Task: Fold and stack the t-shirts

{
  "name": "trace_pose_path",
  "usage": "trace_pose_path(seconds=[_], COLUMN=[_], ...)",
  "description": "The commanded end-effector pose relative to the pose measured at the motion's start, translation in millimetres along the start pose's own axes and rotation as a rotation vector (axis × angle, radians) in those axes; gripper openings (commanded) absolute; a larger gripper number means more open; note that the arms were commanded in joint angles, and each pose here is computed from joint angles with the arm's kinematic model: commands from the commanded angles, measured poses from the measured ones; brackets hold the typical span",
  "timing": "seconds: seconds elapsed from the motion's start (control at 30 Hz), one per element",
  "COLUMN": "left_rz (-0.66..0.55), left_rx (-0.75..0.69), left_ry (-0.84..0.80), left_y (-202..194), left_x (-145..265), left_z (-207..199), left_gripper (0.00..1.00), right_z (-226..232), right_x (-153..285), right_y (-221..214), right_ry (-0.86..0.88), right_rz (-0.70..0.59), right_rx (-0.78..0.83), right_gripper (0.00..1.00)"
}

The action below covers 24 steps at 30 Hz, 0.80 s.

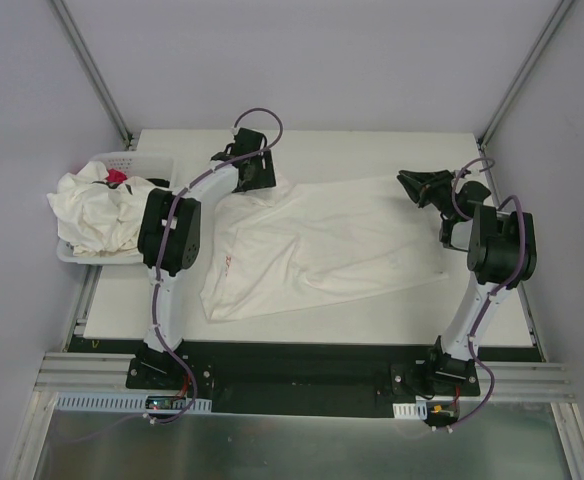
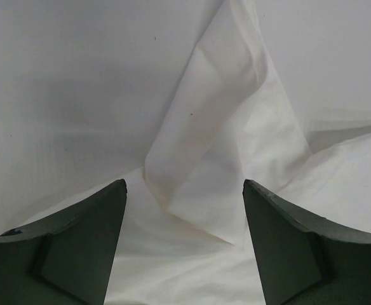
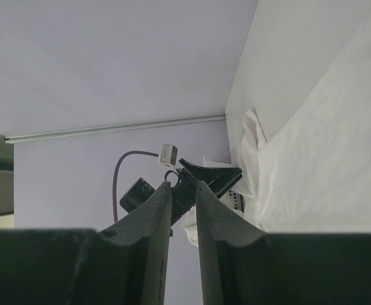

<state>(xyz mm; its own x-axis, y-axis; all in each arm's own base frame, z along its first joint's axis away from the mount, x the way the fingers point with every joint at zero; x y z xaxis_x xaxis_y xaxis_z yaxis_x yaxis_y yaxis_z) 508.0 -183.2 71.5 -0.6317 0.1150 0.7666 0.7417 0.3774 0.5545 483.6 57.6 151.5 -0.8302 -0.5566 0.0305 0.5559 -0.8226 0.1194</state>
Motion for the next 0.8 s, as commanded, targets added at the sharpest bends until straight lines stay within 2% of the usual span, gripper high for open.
trace_pose_path(seconds=[0.0, 0.13, 0.3, 0.77], left_rz=[-0.049, -0.032, 0.005, 0.076], left_rx=[0.021, 0.026, 0.051, 0.02], left_ry=[-0.066, -0.067, -0.079, -0.072], left_y=[23, 18, 7, -19], left_x=[9, 7, 4, -5], left_z=[-20, -19, -19, -8], left_gripper=[0.72, 0.7, 0.57, 0.56], right_z=[23, 19, 17, 17], right_x=[4, 4, 4, 6], right_y=[9, 9, 10, 11], right_ry=[0.077, 0.072, 0.072, 0.08], right_rz=[-0.011, -0.013, -0.016, -0.02], right_rx=[0.077, 0.072, 0.069, 0.069], right_gripper=[0.24, 0.24, 0.23, 0.22])
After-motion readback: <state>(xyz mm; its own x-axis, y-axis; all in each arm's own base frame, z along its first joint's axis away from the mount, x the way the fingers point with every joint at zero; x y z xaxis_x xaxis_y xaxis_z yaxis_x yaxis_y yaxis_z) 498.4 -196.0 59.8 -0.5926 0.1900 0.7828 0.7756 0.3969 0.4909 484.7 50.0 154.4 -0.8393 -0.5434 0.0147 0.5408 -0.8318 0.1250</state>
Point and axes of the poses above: each gripper's point midway between its finger pads, its own x axis back along the fingers, its own z axis along the line the jaws close on, y = z × x, the point moved 1 cm from there along x, back along the fingers, and after that the axes turned 12 degrees about x, right-handed, at the moved point
